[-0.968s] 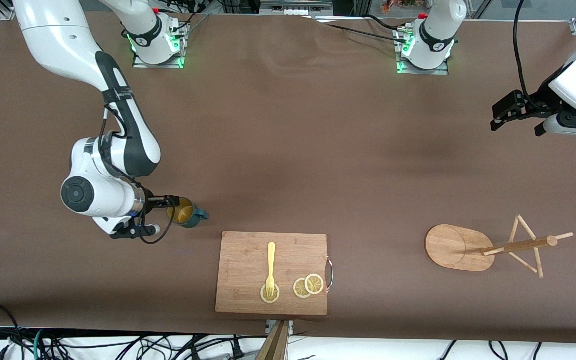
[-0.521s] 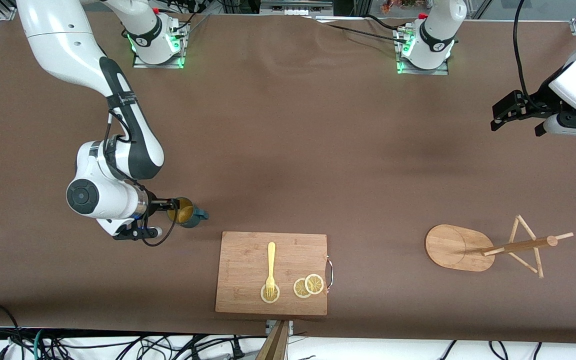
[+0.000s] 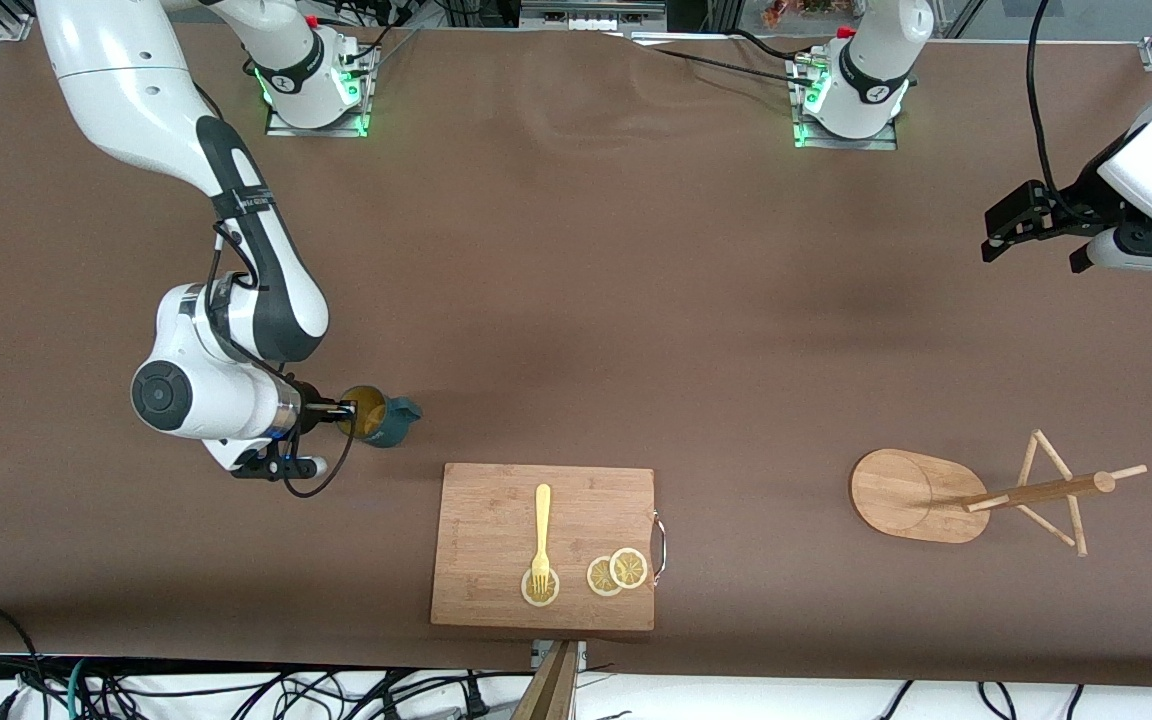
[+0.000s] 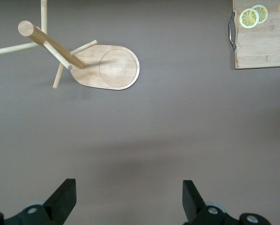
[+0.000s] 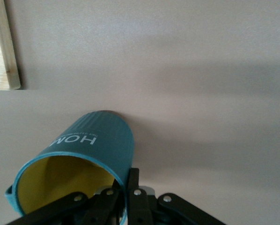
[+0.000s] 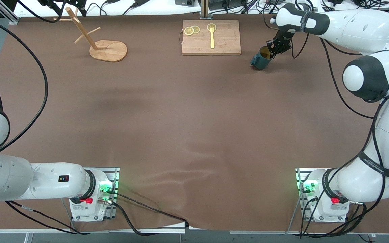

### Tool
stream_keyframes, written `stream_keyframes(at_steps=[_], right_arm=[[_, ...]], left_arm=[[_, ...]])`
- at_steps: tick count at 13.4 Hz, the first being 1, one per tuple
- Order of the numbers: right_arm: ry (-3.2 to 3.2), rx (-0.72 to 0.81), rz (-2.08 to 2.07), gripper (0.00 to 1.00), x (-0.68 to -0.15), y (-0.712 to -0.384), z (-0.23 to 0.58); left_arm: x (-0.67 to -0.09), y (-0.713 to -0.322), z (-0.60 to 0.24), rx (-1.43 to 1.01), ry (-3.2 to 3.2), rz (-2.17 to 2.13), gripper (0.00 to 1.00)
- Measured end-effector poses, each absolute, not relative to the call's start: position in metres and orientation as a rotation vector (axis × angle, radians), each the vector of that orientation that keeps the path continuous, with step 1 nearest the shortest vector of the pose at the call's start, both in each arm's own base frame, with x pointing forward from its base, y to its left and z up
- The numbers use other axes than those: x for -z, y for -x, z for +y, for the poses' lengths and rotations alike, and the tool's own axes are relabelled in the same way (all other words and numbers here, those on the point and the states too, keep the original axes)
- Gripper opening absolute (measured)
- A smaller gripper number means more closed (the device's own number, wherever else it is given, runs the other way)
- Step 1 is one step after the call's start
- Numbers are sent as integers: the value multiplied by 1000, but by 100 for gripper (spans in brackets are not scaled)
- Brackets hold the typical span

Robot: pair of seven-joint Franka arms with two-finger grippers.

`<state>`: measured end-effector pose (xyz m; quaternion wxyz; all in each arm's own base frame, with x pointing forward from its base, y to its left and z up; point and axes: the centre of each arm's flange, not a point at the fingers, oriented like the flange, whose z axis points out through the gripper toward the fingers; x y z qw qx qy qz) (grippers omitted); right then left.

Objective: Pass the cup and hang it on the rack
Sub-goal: 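Reach the right gripper down to the teal mug rim and grasp it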

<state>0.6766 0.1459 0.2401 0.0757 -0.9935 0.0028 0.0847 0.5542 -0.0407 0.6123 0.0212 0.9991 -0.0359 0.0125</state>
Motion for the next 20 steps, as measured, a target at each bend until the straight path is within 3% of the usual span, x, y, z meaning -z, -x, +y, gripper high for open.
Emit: stream_keyframes(at_steps=[4,9,13,20], right_arm=[[2981,-249,34,4,-245,-672,180],[2982,-202,166,4,-281,-655,289],[2996,-223,246,4,-287,-599,415],[3013,-125,214,4,-272,-491,600]], left_arm=[[-612,-554,-41,-39,-3097,-111,100],[-612,-554,-40,-39,-3097,-110,100],[-612,-554,-40,-39,-3097,-110,100],[-612,-554,-39,-39,-3097,-108,100]])
